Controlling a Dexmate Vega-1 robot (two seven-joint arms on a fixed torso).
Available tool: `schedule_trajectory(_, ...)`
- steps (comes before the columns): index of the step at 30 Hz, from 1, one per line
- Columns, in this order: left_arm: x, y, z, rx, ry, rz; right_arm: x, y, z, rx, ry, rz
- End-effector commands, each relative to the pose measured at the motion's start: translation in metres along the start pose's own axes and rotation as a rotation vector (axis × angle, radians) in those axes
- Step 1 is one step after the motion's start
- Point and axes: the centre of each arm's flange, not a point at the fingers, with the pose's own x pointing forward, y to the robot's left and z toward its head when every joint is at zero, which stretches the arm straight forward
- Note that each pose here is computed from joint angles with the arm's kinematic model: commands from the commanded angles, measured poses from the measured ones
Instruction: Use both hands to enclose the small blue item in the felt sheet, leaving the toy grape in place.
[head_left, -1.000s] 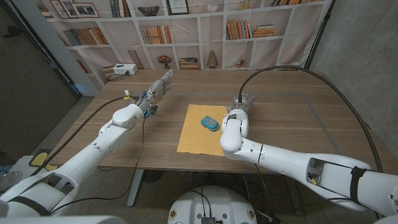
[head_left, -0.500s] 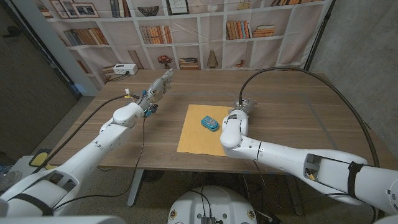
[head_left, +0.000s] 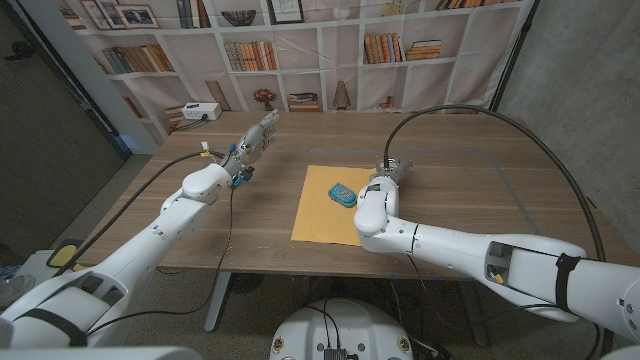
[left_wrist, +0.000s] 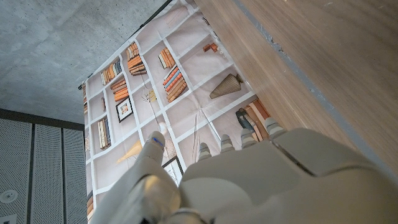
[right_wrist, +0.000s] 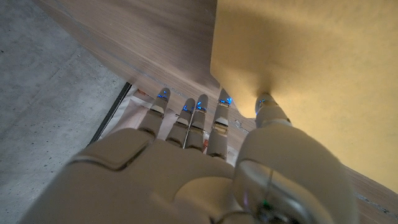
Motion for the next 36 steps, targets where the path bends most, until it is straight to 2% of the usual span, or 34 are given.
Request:
schedule_trajectory(1, 0.004, 0.001, 0.0, 0.004, 0.007, -0.001, 0.001, 0.004, 0.0, 0.029, 0.001, -0.094)
schedule_trajectory(3, 0.006, 0.0, -0.001, 0.002, 0.01, -0.005, -0.001, 0.003, -0.002, 0.071, 0.002, -0.158)
schedule_trajectory(5, 0.006, 0.0, -0.001, 0.003, 0.01, -0.005, -0.002, 0.003, -0.003, 0.086, 0.004, -0.187)
schedule_trajectory(6, 0.007, 0.0, -0.001, 0.004, 0.011, -0.007, -0.004, 0.001, -0.005, 0.105, 0.008, -0.235)
schedule_trajectory(8, 0.007, 0.0, -0.001, 0.005, 0.011, -0.007, -0.006, 0.001, -0.006, 0.12, 0.013, -0.266)
schedule_trajectory(9, 0.008, -0.001, -0.001, 0.005, 0.011, -0.008, -0.009, -0.001, -0.008, 0.138, 0.019, -0.321)
schedule_trajectory(12, 0.009, -0.001, -0.001, 0.007, 0.01, -0.008, -0.014, -0.006, -0.011, 0.173, 0.032, -0.4)
schedule_trajectory(15, 0.01, -0.001, 0.0, 0.007, 0.008, -0.01, -0.018, -0.01, -0.013, 0.183, 0.033, -0.461)
schedule_trajectory(19, 0.01, -0.002, -0.001, 0.004, 0.006, -0.011, -0.02, -0.014, -0.015, 0.18, 0.061, -0.55)
schedule_trajectory(22, 0.01, -0.002, -0.001, 0.004, 0.005, -0.011, -0.019, -0.015, -0.016, 0.185, 0.079, -0.589)
schedule_trajectory(27, 0.008, -0.002, -0.001, 0.006, 0.007, -0.006, -0.019, -0.016, -0.015, 0.177, 0.078, -0.65)
schedule_trajectory(31, 0.007, -0.001, -0.001, 0.006, 0.006, -0.003, -0.022, -0.016, -0.014, 0.174, 0.075, -0.66)
schedule_trajectory(36, 0.007, -0.001, 0.0, 0.006, 0.004, -0.002, -0.033, -0.016, -0.013, 0.164, 0.017, -0.662)
